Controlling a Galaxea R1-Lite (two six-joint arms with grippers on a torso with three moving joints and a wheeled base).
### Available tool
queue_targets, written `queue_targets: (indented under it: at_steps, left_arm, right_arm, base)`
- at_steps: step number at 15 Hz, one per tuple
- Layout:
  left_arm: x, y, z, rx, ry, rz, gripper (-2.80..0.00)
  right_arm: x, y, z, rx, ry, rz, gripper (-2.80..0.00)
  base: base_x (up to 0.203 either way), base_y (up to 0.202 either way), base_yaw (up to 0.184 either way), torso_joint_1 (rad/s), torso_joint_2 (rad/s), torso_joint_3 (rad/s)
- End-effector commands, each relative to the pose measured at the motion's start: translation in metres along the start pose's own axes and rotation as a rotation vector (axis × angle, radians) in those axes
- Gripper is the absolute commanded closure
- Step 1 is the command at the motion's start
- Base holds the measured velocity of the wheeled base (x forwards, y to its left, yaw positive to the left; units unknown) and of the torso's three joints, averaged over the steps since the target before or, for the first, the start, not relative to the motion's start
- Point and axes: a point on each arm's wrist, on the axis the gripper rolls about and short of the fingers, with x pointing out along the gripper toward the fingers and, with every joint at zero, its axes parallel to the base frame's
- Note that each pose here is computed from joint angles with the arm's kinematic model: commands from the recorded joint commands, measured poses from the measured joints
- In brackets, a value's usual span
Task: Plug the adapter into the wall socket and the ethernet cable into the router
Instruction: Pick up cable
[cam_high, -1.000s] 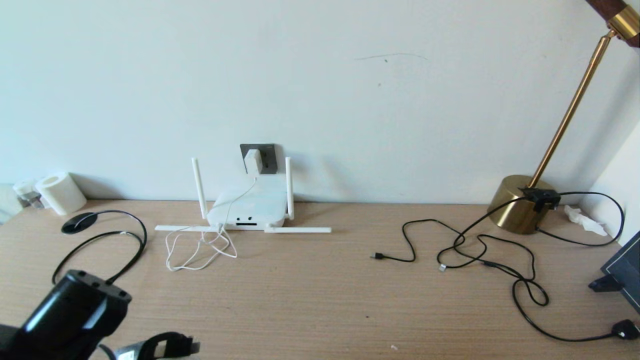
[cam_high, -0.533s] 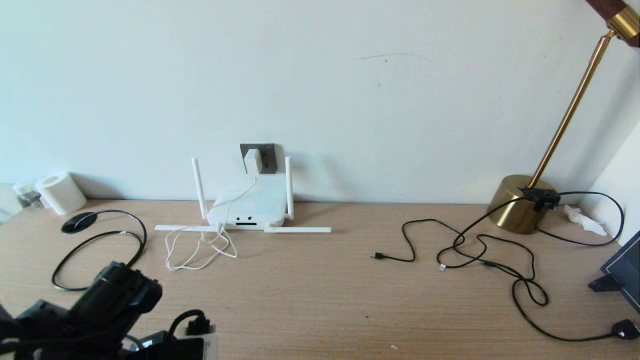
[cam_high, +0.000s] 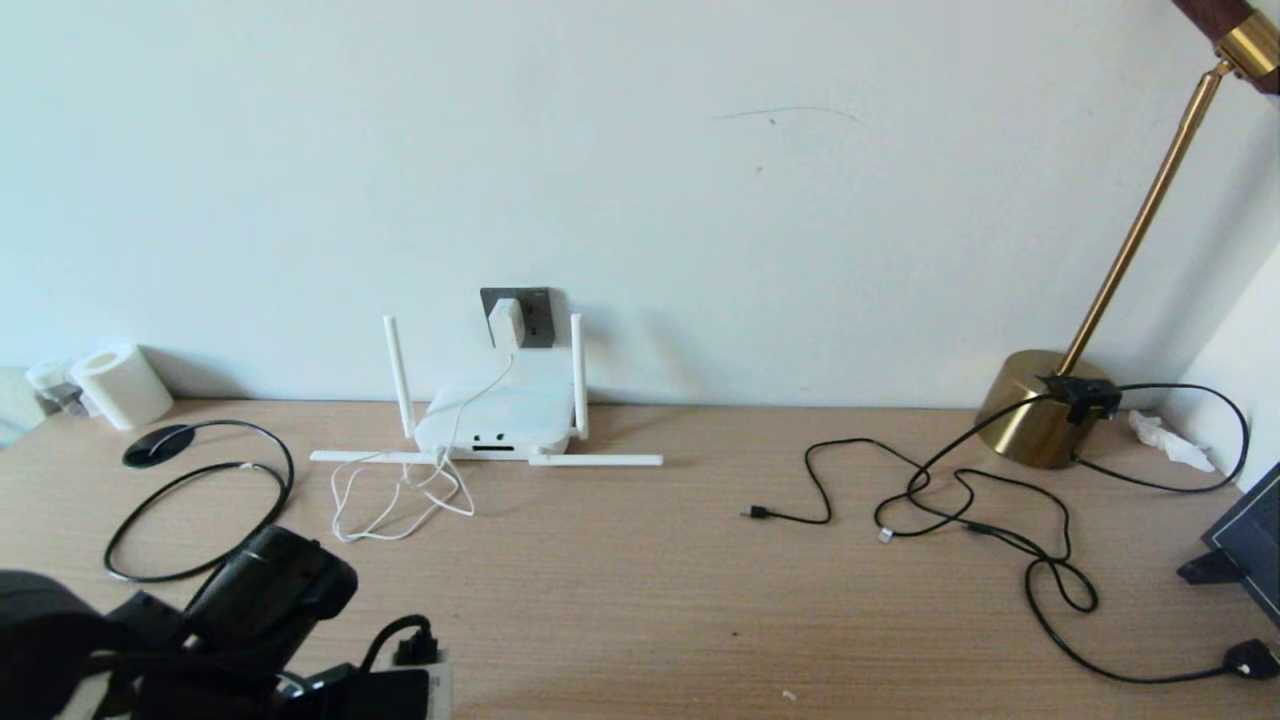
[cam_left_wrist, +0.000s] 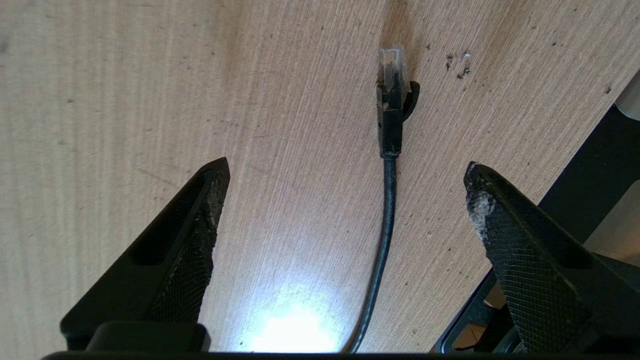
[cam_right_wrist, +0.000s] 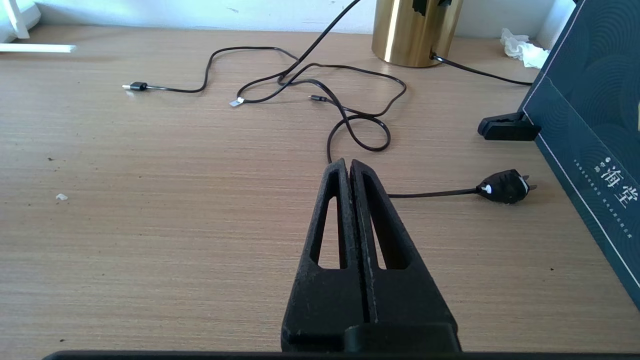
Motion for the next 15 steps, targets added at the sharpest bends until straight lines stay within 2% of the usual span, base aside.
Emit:
queue_targets:
  at_steps: [1, 13, 14, 15]
  left_arm:
    - [0.004, 0.002, 0.001, 0.003, 0.01, -0.013, -2.8]
    - [0.017, 0.01, 0.002, -0.011, 0.035, -0.035, -2.8]
    - [0.017, 0.01, 0.002, -0.012, 0.035, -0.035, -2.7]
    - [0.017, 0.01, 0.002, -0.012, 0.037, -0.036, 0.0]
  right_arm:
    - [0.0, 0.0, 0.0, 0.0, 0.0, -0.001, 0.0]
    - [0.0, 0.0, 0.0, 0.0, 0.0, -0.001, 0.0]
    - [0.0, 0.0, 0.0, 0.0, 0.0, -0.001, 0.0]
    - [0.0, 0.0, 0.0, 0.0, 0.0, -0.001, 0.0]
  base:
    - [0.0, 0.0, 0.0, 0.0, 0.0, 0.0]
    - [0.0, 0.0, 0.0, 0.0, 0.0, 0.0]
    - [0.0, 0.0, 0.0, 0.0, 0.0, 0.0]
    - [0.0, 0.0, 0.0, 0.0, 0.0, 0.0]
